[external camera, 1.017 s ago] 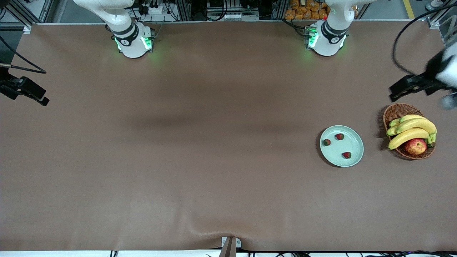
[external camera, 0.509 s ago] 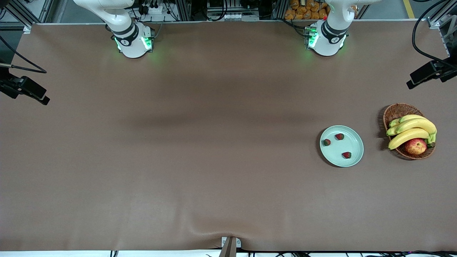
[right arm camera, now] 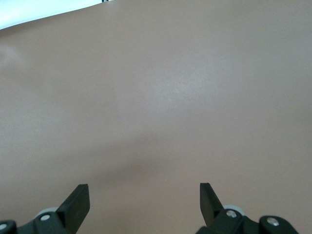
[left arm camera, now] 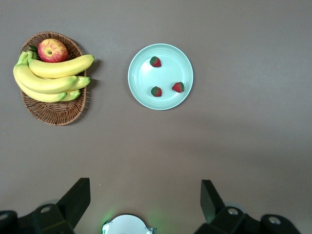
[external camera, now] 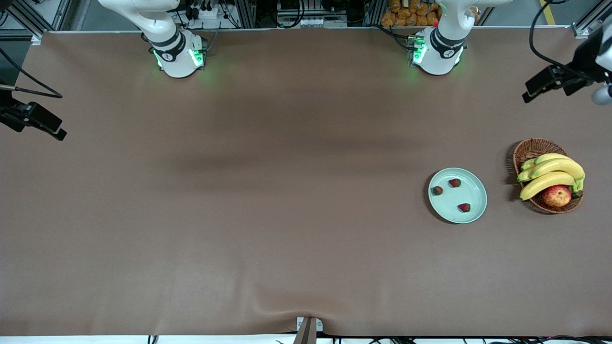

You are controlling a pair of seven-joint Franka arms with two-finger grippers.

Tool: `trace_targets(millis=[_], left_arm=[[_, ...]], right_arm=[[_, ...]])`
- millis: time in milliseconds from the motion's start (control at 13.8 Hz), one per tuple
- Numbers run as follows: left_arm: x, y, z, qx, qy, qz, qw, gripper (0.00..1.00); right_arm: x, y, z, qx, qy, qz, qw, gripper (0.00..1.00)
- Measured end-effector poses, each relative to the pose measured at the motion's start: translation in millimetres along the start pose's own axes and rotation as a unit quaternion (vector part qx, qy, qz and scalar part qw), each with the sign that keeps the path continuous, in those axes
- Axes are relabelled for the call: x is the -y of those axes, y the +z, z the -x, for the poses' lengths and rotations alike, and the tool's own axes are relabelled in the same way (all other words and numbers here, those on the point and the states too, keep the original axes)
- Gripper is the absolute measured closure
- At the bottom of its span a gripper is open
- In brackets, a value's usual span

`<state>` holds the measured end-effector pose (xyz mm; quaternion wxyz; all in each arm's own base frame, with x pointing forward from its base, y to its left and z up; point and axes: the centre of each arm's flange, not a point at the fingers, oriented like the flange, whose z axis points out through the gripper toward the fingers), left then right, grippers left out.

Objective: Collect all strawberries into plate

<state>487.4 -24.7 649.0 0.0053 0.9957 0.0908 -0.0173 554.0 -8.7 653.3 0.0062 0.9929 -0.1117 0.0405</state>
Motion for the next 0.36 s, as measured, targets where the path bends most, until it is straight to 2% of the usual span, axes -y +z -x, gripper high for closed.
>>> trace_targets(millis=[363], left_arm=[[1.8,-9.6,10.9,-0.01,0.006,0.0,1.0,0.0]], right_arm=[[0.0,0.0,0.0,0.0,0.0,0.0,1.0,0.0]])
